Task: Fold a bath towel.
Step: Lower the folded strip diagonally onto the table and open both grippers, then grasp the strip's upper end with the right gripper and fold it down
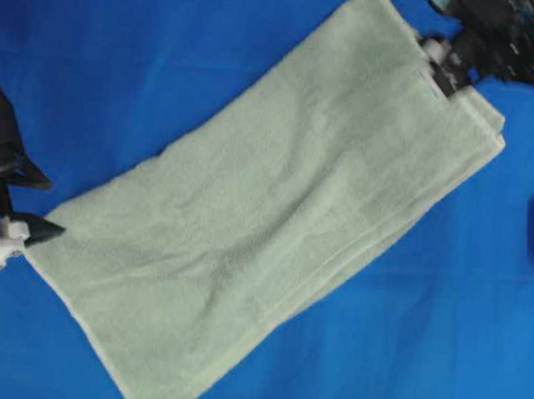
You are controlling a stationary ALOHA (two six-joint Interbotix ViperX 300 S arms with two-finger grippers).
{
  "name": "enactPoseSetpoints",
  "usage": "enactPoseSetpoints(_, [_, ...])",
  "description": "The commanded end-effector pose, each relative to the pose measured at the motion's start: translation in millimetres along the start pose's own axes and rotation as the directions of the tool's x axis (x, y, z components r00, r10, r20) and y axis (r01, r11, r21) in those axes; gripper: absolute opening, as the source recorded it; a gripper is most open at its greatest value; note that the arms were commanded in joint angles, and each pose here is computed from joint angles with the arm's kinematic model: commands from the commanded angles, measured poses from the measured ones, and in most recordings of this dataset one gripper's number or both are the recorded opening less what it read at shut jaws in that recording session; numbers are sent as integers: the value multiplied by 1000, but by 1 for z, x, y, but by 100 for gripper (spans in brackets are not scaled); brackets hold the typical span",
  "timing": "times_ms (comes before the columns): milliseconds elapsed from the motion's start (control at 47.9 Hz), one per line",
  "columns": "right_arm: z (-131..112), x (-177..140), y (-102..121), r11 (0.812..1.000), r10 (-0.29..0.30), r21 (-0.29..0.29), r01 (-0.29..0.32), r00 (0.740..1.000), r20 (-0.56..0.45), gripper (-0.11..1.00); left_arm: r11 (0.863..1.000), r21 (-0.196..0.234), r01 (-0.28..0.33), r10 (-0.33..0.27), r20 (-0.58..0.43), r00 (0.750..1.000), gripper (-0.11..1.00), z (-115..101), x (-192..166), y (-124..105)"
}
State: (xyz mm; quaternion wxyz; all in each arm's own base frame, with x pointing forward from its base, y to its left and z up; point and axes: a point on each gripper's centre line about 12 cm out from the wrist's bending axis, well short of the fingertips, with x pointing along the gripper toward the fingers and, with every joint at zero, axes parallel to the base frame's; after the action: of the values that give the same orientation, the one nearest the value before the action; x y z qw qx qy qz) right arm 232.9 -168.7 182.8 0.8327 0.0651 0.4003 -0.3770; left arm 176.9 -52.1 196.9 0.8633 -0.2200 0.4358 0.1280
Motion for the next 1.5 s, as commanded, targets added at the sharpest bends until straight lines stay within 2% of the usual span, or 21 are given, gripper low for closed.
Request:
enactPoseSetpoints(0, [-8,-16,1,999,21,25,-21,1000,9,63,1000,-8,7,-6,24,1000,83,6,-4,1])
enactPoseSetpoints(230, [-28,-17,5,999,47,30,-44,994,-94,63,1000,-4,-6,6,28,1000,83,9,-1,3])
enactPoseSetpoints(397, [-45,7,12,998,58,-12,-62,975,-215,63,1000,2,-9,9,20,1000,83,9,3,1])
enactPoseSetpoints(501, [-55,25,9,999,46,-16,-52,962,-271,63,1000,6,-14,13,13,1000,83,9,6,0])
enactPoseSetpoints(814, [-80,58,-7,999,52,31,-44,938,-342,63,1000,14,-14,14,2,1000,83,9,12,-5])
enactPoseSetpoints(981, [-95,64,-3,997,79,51,-64,927,-367,62,1000,15,-16,16,0,1000,83,9,13,-5])
enactPoseSetpoints(1085, [-100,63,-2,995,89,69,-68,923,-373,52,1000,15,-16,16,0,1000,83,9,13,-5])
enactPoseSetpoints(1211, [-103,60,-2,993,94,97,-62,921,-378,22,1000,14,-14,14,1,1000,83,10,12,-6])
enactPoseSetpoints(1252, [-104,59,-1,992,98,109,-61,920,-380,16,1000,14,-12,12,2,1000,83,10,12,-6])
enactPoseSetpoints(1482, [-98,50,-5,988,92,150,-39,927,-363,15,1000,13,-9,9,3,1000,83,10,12,-6])
